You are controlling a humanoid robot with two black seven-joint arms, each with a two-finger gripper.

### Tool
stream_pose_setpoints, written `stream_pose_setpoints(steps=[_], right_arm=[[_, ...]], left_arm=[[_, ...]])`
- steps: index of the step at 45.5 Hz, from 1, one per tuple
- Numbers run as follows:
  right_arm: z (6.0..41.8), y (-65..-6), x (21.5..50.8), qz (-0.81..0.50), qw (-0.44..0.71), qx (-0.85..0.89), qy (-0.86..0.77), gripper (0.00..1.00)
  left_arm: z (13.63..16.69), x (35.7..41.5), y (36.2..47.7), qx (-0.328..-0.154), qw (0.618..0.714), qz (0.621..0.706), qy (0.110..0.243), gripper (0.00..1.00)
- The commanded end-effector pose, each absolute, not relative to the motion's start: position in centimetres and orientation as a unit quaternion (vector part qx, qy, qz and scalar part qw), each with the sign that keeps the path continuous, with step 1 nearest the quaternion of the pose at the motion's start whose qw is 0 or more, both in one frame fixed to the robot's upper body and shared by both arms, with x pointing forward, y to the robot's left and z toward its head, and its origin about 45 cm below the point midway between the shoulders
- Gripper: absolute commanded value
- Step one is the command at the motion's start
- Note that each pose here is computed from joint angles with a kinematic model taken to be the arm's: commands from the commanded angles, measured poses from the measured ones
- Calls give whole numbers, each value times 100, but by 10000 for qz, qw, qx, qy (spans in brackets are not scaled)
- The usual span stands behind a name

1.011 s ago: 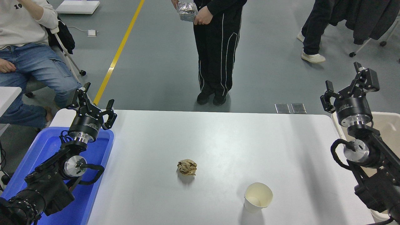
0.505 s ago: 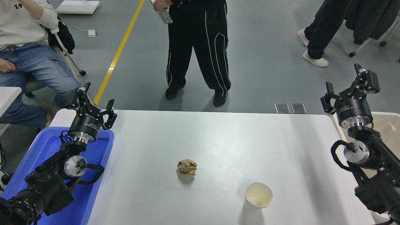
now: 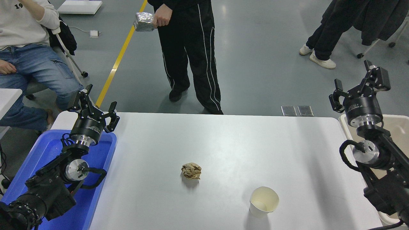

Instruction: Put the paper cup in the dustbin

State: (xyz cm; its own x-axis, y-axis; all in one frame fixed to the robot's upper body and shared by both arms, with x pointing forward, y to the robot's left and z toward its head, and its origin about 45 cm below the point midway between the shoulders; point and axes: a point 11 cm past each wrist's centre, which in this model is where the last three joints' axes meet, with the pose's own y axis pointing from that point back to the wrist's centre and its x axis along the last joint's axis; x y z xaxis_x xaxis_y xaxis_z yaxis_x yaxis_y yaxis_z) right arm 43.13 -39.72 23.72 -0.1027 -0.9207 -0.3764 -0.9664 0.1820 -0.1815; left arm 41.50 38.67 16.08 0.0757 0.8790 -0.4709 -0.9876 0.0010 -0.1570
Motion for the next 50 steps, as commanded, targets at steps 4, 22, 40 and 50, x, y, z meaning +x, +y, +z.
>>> stream_pose_setpoints(steps=[4,22,40,50], right_arm=[[2324,-3988,4282,593,2058,-6501,7291,99],[2164,-4173,4281,651,1767,-6279,7552,99],[2173,-3913,4419,464,1168,-6731,7288,99],[2533,-3978,4609,-606,-271,-7242,6864,99]], left_arm=[[1610,4150,3866,-2277,6973,6691,1195,100],[1610,4150,3866,-2277,6973,6691,1195,100],[1607,4149,3870,-2273,6970,6696,1194,100],[1607,4149,3870,-2273,6970,6696,1194,100]])
